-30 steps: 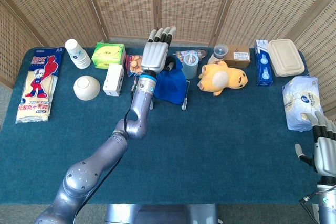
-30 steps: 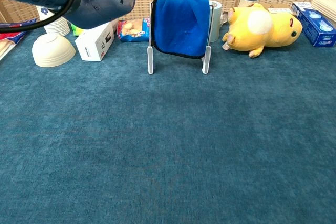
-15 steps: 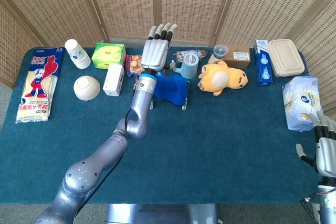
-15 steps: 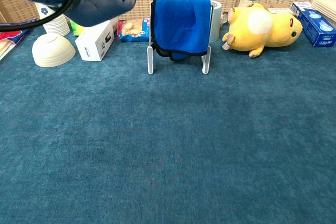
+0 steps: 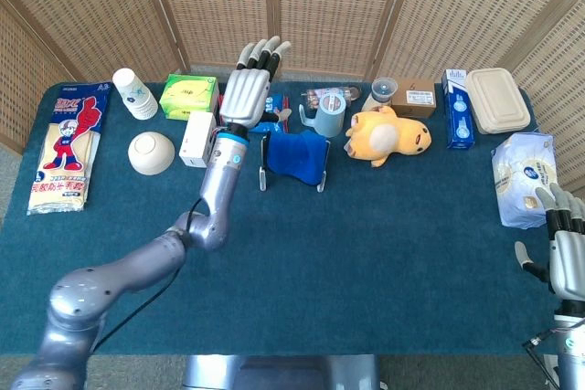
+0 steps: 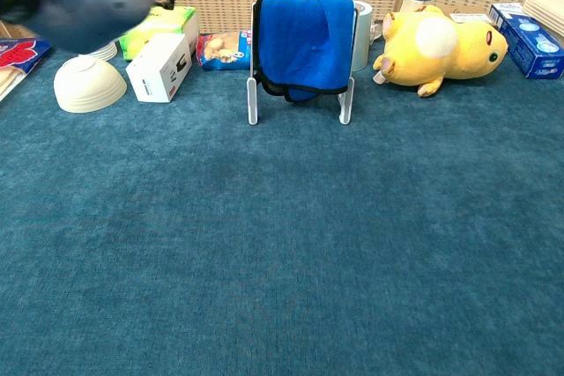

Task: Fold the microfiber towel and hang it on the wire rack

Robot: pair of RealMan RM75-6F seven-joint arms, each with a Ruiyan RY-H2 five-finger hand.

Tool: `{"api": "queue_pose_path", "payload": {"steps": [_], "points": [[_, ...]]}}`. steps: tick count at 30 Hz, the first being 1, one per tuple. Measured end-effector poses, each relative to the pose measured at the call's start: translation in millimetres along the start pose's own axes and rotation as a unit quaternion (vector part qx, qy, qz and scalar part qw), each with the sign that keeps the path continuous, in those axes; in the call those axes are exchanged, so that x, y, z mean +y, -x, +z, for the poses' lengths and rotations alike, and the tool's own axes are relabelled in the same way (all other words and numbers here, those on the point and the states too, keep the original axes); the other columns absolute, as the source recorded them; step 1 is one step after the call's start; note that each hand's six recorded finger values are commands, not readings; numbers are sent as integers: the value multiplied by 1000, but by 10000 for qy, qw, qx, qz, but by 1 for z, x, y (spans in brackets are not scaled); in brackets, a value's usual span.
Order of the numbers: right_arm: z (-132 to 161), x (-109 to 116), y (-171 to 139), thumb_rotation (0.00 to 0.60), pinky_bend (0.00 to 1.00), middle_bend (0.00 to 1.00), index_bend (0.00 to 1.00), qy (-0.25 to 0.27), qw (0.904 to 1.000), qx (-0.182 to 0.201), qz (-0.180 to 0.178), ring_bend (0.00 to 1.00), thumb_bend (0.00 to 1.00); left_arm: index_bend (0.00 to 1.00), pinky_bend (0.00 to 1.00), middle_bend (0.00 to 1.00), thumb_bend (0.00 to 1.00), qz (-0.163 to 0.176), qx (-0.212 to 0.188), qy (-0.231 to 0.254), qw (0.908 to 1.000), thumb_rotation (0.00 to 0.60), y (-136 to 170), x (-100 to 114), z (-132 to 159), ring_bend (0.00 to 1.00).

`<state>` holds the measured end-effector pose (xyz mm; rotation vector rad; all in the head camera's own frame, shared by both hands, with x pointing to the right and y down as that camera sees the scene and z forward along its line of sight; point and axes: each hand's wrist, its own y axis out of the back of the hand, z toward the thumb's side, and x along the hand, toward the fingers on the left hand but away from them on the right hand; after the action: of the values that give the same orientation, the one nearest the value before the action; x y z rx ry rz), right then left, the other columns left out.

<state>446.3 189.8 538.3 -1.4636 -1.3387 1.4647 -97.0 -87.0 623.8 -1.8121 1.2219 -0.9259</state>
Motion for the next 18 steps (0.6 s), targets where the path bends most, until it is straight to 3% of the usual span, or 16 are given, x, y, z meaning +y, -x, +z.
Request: {"api": "queue_pose_path", "payload": {"steps": [10,18], "points": [[13,-2,7,600,0,14,39,-58,9998,180,63,0,306,123,0,6,202,-254,-84,162,9995,600,71,37,-39,0],[23,-3,11,600,0,11,32,-91,9994,313,93,0,311,158,0,13,201,-289,480,-20,9984,600,147,80,-111,0]]}}
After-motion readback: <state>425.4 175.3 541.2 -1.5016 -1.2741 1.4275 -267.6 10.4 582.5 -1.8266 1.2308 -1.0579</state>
